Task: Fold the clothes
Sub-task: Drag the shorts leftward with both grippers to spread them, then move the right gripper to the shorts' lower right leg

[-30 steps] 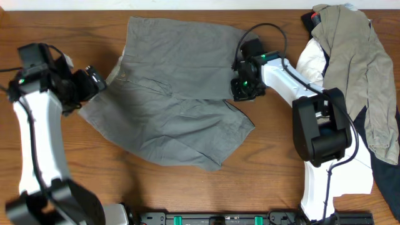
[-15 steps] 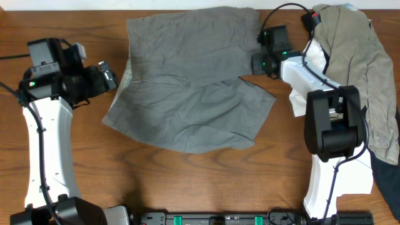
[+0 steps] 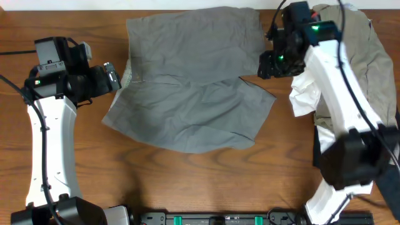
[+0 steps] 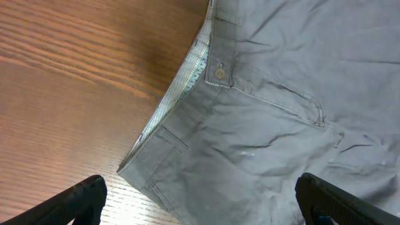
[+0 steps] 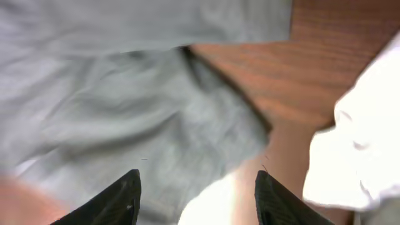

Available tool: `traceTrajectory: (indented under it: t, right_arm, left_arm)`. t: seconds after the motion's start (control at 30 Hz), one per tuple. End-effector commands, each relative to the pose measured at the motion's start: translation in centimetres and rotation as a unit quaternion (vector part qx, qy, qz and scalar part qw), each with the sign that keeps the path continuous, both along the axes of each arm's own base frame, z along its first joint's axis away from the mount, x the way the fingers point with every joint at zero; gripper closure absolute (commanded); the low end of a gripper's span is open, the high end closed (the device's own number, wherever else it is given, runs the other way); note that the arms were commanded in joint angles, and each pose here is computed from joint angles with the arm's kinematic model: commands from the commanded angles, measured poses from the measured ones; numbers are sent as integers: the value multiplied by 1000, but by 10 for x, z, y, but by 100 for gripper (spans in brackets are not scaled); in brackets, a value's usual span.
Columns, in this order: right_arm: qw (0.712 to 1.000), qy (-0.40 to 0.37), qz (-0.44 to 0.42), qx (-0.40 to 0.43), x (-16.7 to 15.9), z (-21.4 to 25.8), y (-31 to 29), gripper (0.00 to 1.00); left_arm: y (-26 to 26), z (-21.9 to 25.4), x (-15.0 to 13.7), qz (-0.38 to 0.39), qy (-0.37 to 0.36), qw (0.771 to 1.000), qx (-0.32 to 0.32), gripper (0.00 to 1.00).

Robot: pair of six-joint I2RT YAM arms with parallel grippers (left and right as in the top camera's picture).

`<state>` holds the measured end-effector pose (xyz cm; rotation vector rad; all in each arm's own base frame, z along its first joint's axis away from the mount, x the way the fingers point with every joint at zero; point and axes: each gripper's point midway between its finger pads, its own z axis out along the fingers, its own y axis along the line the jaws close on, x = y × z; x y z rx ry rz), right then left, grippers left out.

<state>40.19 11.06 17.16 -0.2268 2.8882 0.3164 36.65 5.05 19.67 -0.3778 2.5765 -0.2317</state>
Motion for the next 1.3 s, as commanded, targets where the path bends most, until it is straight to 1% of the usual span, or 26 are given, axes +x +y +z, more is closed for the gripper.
traceTrajectory:
  t: [0.0, 0.07, 0.2, 0.3, 0.37, 0.47, 0.63, 0.73, 0.83, 1.03, 1.27]
  right_arm:
    - [999, 2, 45, 12, -29, 24, 24, 43]
    - [997, 30, 67, 5, -52, 25, 36, 44]
    - [991, 107, 76, -15, -99, 19, 53, 51]
    - [984, 148, 84, -47, -125, 11, 57, 55]
    - [979, 168, 86, -78, -140, 2, 55, 55]
    - [970, 195, 107, -95, -159, -12, 62, 55]
    - [953, 241, 136, -127, -198, -48, 71, 55]
    - [945, 256, 155, -132, -217, -71, 79, 55]
    - [946, 243, 168, -131, -221, -93, 86, 55]
    - [960, 196, 167, -105, -206, -128, 95, 55]
    - [970, 172, 145, -87, -195, -162, 86, 55]
  left_arm:
    - [-8, -4, 2, -20, 1, 1000, -13, 2]
    - [-8, -3, 3, -21, -3, 1000, -13, 2]
    - [-7, -3, 5, -21, -6, 1000, -12, 2]
    - [-7, -3, 5, -20, -6, 1000, -10, 2]
    - [-7, -3, 5, -20, -7, 1000, -10, 2]
    - [-7, -2, 6, -20, -9, 1000, -9, 2]
    - [-6, -2, 7, -20, -11, 1000, -9, 2]
    - [-7, -2, 7, -20, -11, 1000, -9, 2]
    - [-6, -2, 7, -20, -11, 1000, -9, 2]
    - [-7, -2, 7, -20, -11, 1000, -9, 2]
    - [-6, -2, 7, -20, -11, 1000, -9, 2]
